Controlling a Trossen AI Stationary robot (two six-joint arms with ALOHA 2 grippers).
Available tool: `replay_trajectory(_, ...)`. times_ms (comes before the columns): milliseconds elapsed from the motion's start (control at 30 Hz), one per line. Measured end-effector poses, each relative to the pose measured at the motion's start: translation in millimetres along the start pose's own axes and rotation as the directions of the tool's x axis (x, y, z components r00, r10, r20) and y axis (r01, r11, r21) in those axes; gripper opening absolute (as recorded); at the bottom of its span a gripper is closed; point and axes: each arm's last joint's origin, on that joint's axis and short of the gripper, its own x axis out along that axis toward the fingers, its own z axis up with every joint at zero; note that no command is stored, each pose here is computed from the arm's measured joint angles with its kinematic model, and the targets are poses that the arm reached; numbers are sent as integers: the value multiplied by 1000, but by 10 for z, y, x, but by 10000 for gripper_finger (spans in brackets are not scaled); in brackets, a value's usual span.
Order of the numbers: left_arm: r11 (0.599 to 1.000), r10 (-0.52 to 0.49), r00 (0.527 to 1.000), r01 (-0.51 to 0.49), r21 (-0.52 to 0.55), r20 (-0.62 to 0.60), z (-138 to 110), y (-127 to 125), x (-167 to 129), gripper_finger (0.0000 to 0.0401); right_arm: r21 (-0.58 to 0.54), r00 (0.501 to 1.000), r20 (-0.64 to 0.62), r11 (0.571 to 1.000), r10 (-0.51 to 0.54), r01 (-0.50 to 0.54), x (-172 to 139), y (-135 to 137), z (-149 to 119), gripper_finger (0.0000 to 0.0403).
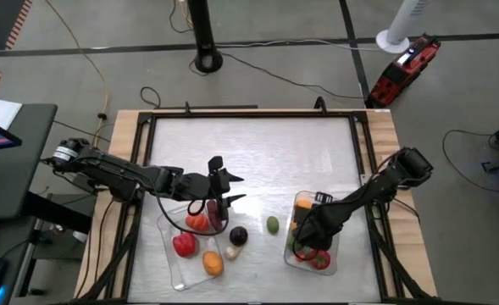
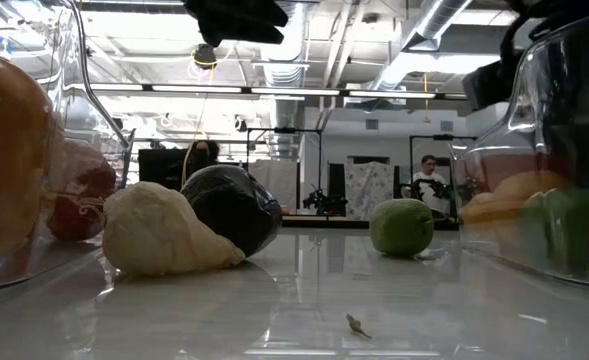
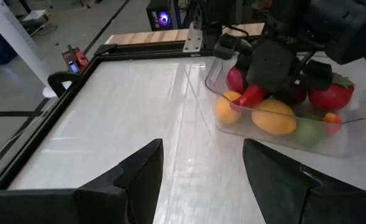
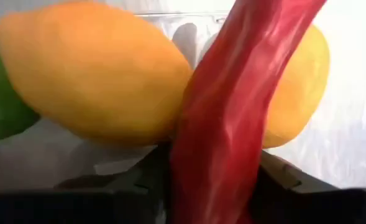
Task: Sort produce into baskets
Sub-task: Put the red chili pepper from the right transparent bin to the left transparent bin
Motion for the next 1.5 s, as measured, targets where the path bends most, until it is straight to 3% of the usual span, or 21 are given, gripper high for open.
replay_trajectory(100, 1000, 0, 1000, 0, 2, -6, -5, 0, 0, 208, -1, 1000, 12, 1000, 11, -11, -30, -8, -1, 150)
replay_trajectory(300, 1000, -4, 1000, 4, 2, -5, -5, -1, 0, 208, 14, 995, 83, 998, 52, -53, -298, -101, -14, 171)
replay_trajectory(400, 998, -54, 999, 54, 9, -6, -4, -16, -1, 208, 27, 986, 153, 997, 68, -73, -474, -178, -24, 183)
replay_trajectory(533, 990, -143, 989, 143, 0, 22, 22, -51, 15, 208, 17, 967, 240, 996, 84, -91, -642, -255, -31, 170)
replay_trajectory(667, 985, -171, 981, 173, -12, 89, 66, -100, 72, 214, -37, 925, 359, 992, 126, -121, -786, -249, 45, 156)
replay_trajectory(833, 981, -191, 964, 192, 12, 185, 113, -147, 225, 254, -145, 848, 486, 977, 209, -158, -932, -196, 211, 167)
replay_trajectory(1100, 971, -235, 953, 238, 7, 192, 57, -156, 403, 320, -232, 810, 541, 966, 226, -114, -978, -192, 426, 168)
replay_trajectory(1300, 965, -254, 945, 263, -19, 206, 65, -146, 503, 318, -272, 769, 590, 957, 246, -97, -1006, -213, 520, 169)
replay_trajectory(1500, 960, -269, 939, 279, -16, 212, 122, -159, 546, 290, -303, 727, 632, 949, 269, -87, -1048, -202, 573, 170)
